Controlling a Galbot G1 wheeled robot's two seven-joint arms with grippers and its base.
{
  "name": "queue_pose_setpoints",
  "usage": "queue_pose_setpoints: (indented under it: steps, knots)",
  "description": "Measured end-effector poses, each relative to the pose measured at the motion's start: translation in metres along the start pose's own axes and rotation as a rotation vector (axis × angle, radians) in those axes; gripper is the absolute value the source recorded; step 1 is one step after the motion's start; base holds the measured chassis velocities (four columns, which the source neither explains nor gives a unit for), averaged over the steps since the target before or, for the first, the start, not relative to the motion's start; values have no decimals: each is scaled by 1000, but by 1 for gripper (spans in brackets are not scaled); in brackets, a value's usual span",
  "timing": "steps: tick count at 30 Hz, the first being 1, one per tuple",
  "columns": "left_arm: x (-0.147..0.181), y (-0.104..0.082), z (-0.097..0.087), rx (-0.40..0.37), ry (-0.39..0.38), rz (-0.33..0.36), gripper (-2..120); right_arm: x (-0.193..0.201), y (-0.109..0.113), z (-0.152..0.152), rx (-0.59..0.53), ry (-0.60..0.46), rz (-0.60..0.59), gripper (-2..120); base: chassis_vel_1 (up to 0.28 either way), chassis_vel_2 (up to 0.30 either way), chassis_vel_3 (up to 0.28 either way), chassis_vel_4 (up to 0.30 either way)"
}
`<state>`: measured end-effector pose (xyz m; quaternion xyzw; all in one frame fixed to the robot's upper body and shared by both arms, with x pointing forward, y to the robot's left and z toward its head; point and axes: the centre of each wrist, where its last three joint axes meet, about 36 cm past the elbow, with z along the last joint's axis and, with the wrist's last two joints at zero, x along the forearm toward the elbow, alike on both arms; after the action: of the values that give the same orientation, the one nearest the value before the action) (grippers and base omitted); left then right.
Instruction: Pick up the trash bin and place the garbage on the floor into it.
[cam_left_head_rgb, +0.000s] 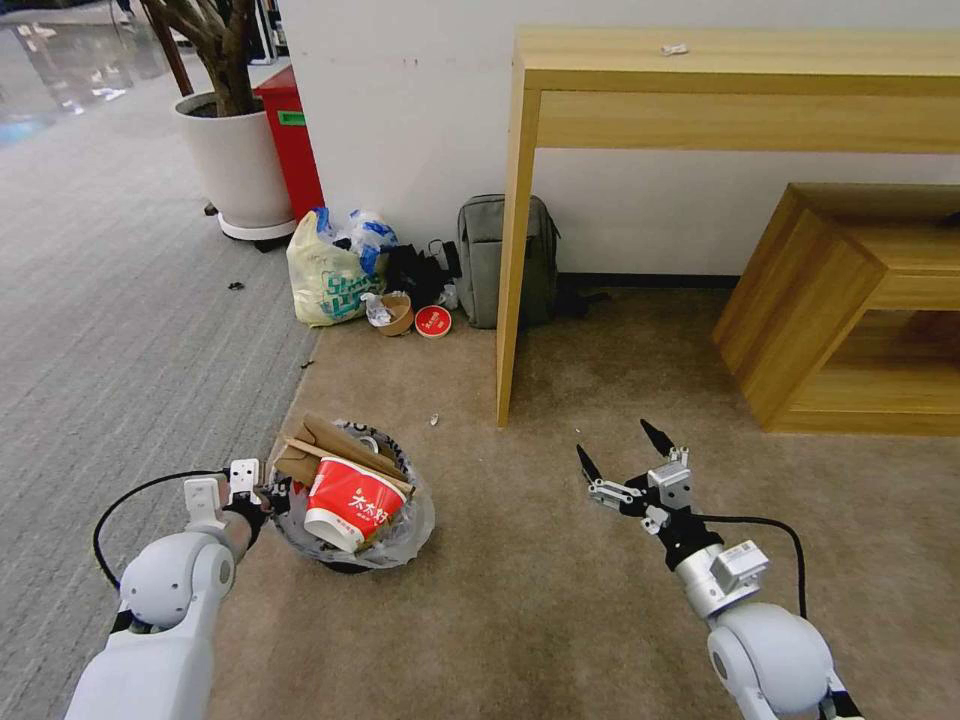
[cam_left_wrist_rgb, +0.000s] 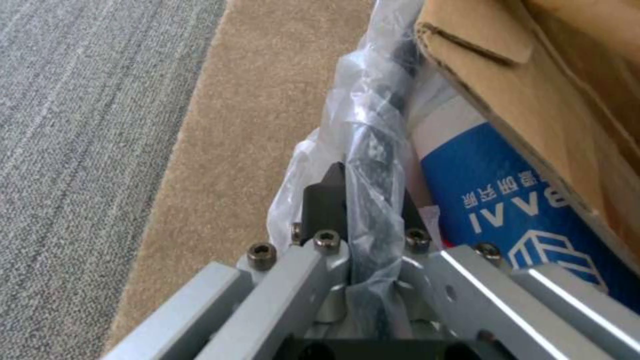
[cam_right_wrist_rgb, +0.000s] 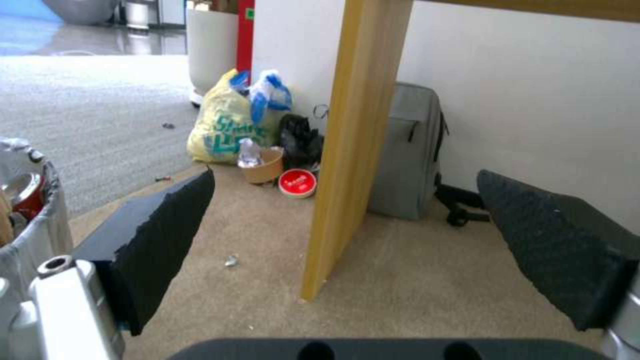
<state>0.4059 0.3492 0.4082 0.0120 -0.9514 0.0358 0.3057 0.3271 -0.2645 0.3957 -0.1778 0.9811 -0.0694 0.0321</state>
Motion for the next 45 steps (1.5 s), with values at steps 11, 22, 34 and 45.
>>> queue_pose_setpoints:
  steps: [11,22,34,45]
  knots:
    - [2,2,-1,-3,-2,0,27,-3,2,1,-5,8,-10,100,0,0,0,0]
    - [3,4,-3,-7,-5,6,66,-4,3,3,-12,19,-9,100,0,0,0,0]
    - [8,10,-2,6,-9,8,99,-5,4,8,-17,29,-9,100,0,0,0,0]
    - [15,22,1,35,-9,-4,100,-7,4,9,-28,29,-9,100,0,0,0,0]
